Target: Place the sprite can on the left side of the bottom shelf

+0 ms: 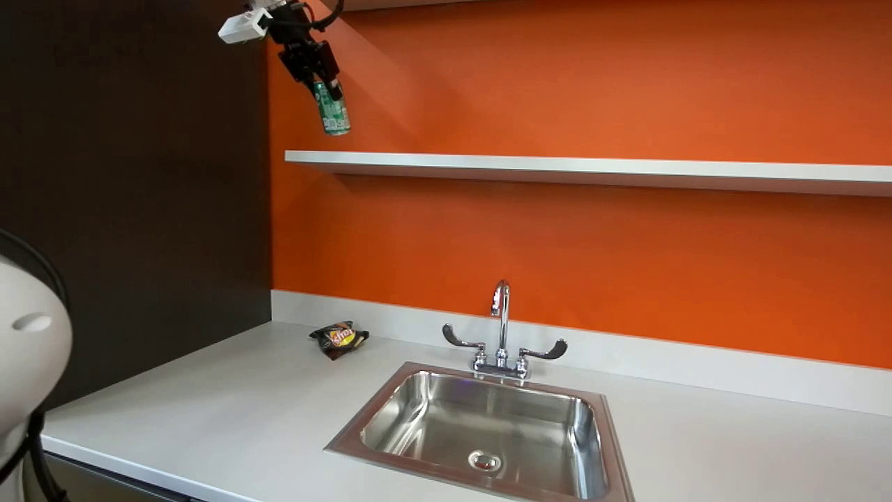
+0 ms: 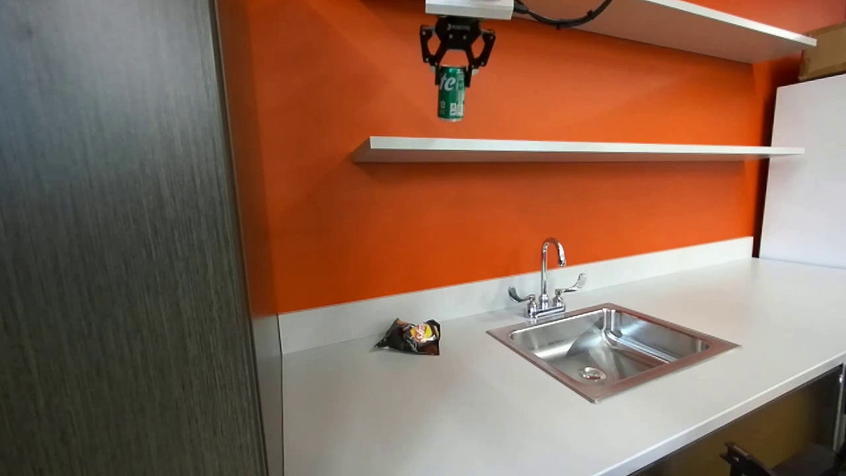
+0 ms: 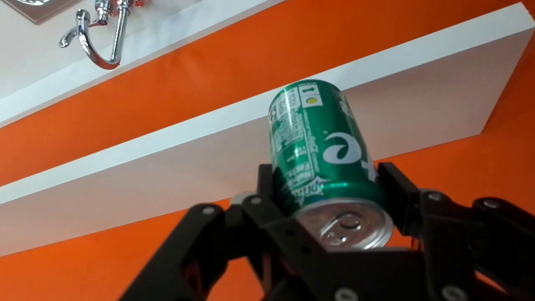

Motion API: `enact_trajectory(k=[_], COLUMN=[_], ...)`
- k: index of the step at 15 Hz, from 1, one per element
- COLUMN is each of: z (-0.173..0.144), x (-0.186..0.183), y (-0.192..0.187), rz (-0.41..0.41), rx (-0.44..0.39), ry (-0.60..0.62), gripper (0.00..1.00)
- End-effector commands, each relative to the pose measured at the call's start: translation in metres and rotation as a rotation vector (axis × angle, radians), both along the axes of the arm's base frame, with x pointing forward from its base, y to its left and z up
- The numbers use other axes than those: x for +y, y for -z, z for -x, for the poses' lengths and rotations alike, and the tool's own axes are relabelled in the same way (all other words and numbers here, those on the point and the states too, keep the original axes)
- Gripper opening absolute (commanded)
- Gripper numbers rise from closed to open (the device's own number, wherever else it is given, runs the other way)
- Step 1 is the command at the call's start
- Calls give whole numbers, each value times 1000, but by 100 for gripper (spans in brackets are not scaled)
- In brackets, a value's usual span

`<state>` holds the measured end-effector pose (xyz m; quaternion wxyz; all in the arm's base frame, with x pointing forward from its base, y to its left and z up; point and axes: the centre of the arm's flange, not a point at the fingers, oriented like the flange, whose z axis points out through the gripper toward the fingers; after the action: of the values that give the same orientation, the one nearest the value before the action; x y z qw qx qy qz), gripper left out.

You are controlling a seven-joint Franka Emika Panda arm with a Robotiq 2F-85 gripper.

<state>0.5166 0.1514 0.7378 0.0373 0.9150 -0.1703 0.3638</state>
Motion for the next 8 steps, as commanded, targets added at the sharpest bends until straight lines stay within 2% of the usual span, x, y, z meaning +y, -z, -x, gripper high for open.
enact_trajectory(k=[1,8], z=[-31,-53], x=[13,15], y=[-13,-12], rz=[-12,-36], rx=[11,0], ry=[23,52], gripper=[38,38])
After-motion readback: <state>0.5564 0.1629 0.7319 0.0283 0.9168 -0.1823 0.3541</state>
